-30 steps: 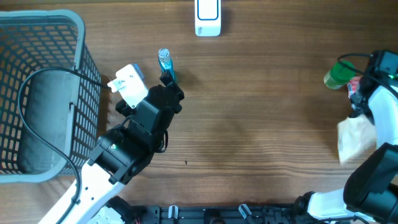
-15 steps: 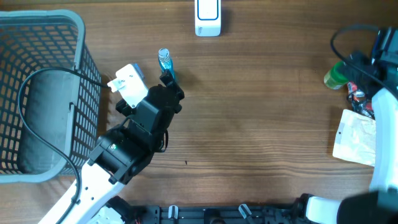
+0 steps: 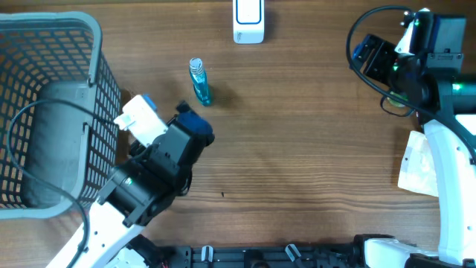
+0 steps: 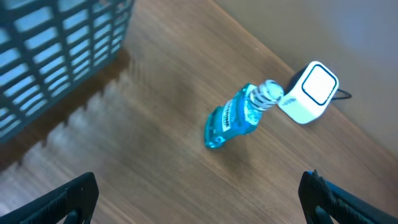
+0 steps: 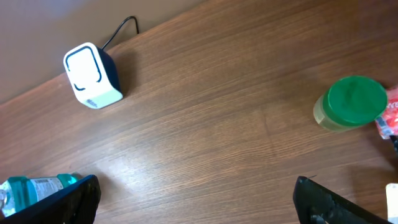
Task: Scan the item barcode
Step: 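Move the left gripper to the blue mouthwash bottle and grasp its cap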
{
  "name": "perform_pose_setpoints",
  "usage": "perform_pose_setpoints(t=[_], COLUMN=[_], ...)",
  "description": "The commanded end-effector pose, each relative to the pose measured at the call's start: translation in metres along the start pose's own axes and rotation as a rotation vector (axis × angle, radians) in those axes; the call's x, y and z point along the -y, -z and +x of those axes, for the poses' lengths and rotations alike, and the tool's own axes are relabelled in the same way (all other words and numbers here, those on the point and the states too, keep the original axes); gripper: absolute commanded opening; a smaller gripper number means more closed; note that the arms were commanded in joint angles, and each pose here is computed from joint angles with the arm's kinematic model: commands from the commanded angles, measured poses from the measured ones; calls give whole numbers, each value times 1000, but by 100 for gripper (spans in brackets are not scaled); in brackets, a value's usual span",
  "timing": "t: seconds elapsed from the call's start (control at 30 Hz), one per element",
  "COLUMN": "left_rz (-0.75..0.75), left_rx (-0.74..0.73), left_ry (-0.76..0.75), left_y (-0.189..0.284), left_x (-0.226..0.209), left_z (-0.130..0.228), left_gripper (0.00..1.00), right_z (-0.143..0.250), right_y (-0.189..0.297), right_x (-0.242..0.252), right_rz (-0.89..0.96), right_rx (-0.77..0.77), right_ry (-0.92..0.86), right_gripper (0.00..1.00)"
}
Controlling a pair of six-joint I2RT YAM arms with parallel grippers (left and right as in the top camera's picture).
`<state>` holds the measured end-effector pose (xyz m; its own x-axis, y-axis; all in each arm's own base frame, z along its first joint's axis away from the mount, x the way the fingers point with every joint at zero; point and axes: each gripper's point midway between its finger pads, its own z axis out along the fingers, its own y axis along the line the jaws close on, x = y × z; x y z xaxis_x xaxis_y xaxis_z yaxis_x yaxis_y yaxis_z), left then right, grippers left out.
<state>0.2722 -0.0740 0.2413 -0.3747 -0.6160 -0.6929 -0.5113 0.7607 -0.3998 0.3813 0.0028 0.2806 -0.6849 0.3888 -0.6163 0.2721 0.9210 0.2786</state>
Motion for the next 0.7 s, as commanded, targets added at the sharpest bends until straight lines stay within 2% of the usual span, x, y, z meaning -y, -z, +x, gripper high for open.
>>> perform_pose_setpoints(t=[0.0,0.1,0.17,0.23,0.37,0.47,0.67], left_rz=[-2,23,66,139,105,61,16], left_rx=[28,-27,-32,-70,-71,-78,-57], left_ry=[82,54,-127,-368,-569,-632,-601], left_y=[9,8,4,-6,-37,-67,-112], left_x=[-3,3,16,41,53,56,59], left_z=[-12,-2,1,15,30,37,35], left_gripper=[100,100,100,100,100,100,100], right_z=[-2,-3,-2,-3,-4,-4,-4], right_y=[-2,-2,-2,-2,-2,-2,-2], right_x=[2,2,3,6,6,6,6], right_rz=[7,9,14,33,32,32,32], right_rx=[1,4,-1,5,7,7,8], right_ry=[-10,64,119,130,130,130,131], right_gripper=[100,100,100,100,100,100,100])
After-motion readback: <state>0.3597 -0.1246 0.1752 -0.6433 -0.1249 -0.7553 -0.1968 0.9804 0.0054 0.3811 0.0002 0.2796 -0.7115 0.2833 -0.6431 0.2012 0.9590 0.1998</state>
